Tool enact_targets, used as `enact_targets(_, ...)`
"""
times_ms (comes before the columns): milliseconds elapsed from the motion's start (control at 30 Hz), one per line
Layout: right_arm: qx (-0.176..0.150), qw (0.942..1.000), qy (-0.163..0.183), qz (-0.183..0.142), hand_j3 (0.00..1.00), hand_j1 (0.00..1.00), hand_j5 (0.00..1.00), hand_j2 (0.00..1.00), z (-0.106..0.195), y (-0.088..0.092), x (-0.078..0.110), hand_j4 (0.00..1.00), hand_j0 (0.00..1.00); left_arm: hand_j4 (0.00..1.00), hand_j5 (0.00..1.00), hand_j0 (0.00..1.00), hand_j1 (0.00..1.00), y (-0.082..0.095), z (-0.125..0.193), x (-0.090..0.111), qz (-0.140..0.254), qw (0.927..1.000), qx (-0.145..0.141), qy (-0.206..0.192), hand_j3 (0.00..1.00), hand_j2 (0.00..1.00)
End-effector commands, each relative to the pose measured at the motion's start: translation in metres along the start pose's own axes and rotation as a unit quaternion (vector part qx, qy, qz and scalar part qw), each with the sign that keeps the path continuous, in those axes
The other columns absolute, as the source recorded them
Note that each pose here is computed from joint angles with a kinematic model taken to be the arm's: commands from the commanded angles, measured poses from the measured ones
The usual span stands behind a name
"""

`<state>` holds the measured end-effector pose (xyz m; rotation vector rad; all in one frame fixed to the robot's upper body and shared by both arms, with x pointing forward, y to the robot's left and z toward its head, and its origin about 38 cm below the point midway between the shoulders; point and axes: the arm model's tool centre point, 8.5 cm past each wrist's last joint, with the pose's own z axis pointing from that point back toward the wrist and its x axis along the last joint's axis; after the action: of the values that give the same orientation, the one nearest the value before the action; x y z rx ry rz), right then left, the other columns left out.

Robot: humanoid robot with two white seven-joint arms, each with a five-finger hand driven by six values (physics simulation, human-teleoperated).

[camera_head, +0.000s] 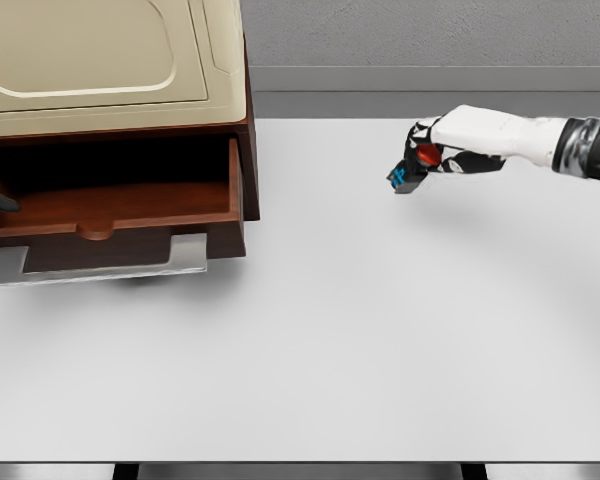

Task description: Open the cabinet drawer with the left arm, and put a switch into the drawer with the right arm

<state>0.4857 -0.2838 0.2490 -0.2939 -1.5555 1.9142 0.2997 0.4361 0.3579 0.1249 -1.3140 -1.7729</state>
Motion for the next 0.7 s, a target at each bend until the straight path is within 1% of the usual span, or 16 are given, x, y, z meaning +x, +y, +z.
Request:
enact_targets(0, -0.017, 0.9996, -0.02, -0.014, 0.29, 0.29, 0.29, 0.29, -0.009, -0.004, 0.008, 0.29, 0.29, 1.0, 1.0, 1.0, 1.0, 0.002, -0.008, 0.001, 0.0, 0.9999, 0.003, -0.012, 1.0, 1.0)
enact_targets(33, -0.023, 0.9993, -0.026, -0.015, 0.29, 0.29, 0.29, 0.29, -0.013, -0.008, 0.011, 0.29, 0.29, 1.0, 1.0, 1.0, 1.0, 0.003, -0.009, 0.002, -0.001, 0.9999, 0.004, -0.015, 1.0, 1.0)
enact_targets(100, -0.038, 0.9986, -0.037, -0.008, 0.29, 0.29, 0.29, 0.29, -0.016, -0.025, 0.015, 0.29, 0.29, 1.0, 1.0, 1.0, 1.0, 0.004, -0.007, 0.002, -0.002, 0.9999, 0.005, -0.012, 1.0, 1.0)
enact_targets(133, -0.043, 0.9983, -0.039, -0.005, 0.29, 0.29, 0.29, 0.29, -0.017, -0.031, 0.017, 0.29, 0.29, 1.0, 1.0, 1.0, 1.0, 0.004, -0.005, 0.002, -0.002, 0.9999, 0.005, -0.009, 1.0, 1.0)
enact_targets(233, -0.047, 0.9973, -0.056, -0.001, 0.29, 0.29, 0.29, 0.29, -0.029, -0.036, 0.027, 0.29, 0.29, 1.0, 1.0, 1.0, 1.0, 0.004, -0.004, 0.002, -0.003, 0.9999, 0.006, -0.009, 1.0, 1.0)
enact_targets(300, -0.053, 0.9955, -0.078, 0.012, 0.29, 0.29, 0.29, 0.29, -0.038, -0.043, 0.042, 0.29, 0.29, 1.0, 1.0, 1.0, 1.0, 0.004, -0.005, 0.002, -0.002, 0.9999, 0.005, -0.009, 1.0, 1.0)
enact_targets(400, -0.045, 0.9925, -0.111, 0.025, 0.29, 0.29, 0.29, 0.29, -0.06, -0.047, 0.064, 0.29, 0.29, 1.0, 1.0, 1.0, 1.0, 0.004, -0.002, 0.002, -0.002, 1.0, 0.006, -0.006, 1.0, 1.0)
enact_targets(433, -0.045, 0.9915, -0.118, 0.029, 0.29, 0.29, 0.29, 0.29, -0.066, -0.051, 0.069, 0.29, 0.29, 1.0, 1.0, 1.0, 1.0, 0.004, -0.002, 0.002, -0.002, 1.0, 0.006, -0.006, 1.0, 1.0)
enact_targets(500, -0.041, 0.9888, -0.138, 0.038, 0.29, 0.29, 0.29, 0.29, -0.081, -0.056, 0.083, 0.29, 0.29, 1.0, 1.0, 1.0, 1.0, 0.004, -0.002, 0.002, -0.002, 1.0, 0.006, -0.006, 1.0, 1.0)
enact_targets(567, -0.042, 0.9866, -0.151, 0.044, 0.29, 0.29, 0.29, 0.29, -0.09, -0.062, 0.093, 0.29, 0.29, 1.0, 1.0, 1.0, 1.0, 0.004, -0.002, 0.002, -0.002, 1.0, 0.006, -0.006, 1.0, 1.0)
enact_targets(667, -0.037, 0.9816, -0.177, 0.061, 0.29, 0.29, 0.29, 0.29, -0.106, -0.071, 0.114, 0.29, 0.29, 1.0, 1.0, 1.0, 1.0, 0.003, -0.003, 0.001, -0.001, 1.0, 0.005, -0.006, 1.0, 1.0)
